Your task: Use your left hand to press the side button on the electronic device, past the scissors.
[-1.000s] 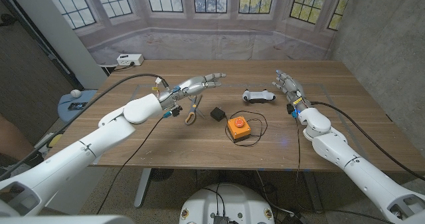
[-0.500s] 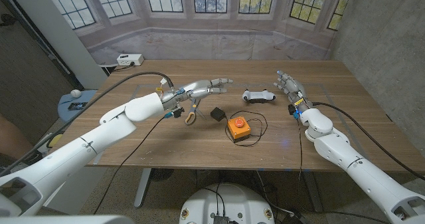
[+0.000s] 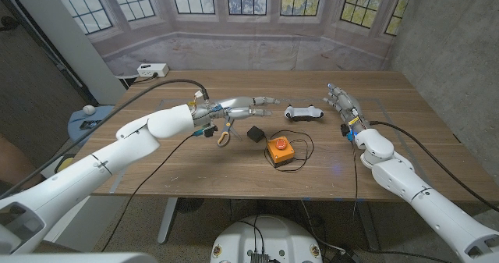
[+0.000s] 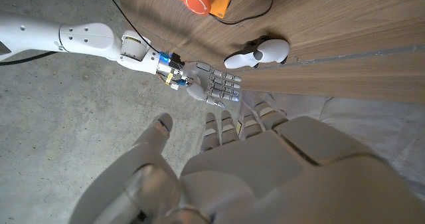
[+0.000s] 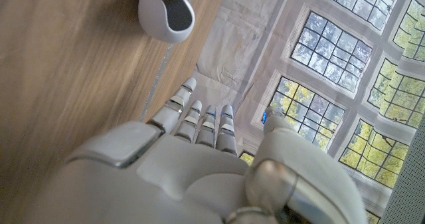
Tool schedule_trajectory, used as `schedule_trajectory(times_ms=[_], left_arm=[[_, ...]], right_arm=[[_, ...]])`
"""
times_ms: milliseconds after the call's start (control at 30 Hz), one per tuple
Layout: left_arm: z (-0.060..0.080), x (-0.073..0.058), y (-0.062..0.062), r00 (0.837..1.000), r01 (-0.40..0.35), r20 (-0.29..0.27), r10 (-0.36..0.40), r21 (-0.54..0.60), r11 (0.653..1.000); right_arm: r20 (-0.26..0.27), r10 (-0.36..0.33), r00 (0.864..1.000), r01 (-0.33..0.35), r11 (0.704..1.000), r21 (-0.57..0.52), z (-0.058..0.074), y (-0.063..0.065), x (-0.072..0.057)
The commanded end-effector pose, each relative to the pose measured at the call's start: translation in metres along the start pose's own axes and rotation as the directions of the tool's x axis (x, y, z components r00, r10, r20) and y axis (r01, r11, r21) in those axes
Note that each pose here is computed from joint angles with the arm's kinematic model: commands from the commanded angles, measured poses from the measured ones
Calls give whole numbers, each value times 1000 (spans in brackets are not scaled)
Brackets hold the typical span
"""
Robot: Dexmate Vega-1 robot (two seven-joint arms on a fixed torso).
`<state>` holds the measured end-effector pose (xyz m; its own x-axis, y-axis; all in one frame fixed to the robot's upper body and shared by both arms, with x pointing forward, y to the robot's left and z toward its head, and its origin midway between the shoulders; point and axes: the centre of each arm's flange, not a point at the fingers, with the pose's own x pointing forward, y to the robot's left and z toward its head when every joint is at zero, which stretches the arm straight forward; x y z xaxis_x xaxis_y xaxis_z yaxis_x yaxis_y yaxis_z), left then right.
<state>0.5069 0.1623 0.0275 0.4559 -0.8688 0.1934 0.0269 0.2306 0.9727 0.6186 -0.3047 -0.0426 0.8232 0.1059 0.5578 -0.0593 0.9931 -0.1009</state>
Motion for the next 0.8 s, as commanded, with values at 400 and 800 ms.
schedule_trajectory(times_ms=[400,800], left_arm=[[31,10,7,986,169,-46,-163,197,966],[37,24,8,967,254,-96,-237,246,935]], right_arm=[[-10,2,1000,-2,1000,-18,-2,-11,-16],[3,-9,1000,9,1000,-14,-1,-19,-14]])
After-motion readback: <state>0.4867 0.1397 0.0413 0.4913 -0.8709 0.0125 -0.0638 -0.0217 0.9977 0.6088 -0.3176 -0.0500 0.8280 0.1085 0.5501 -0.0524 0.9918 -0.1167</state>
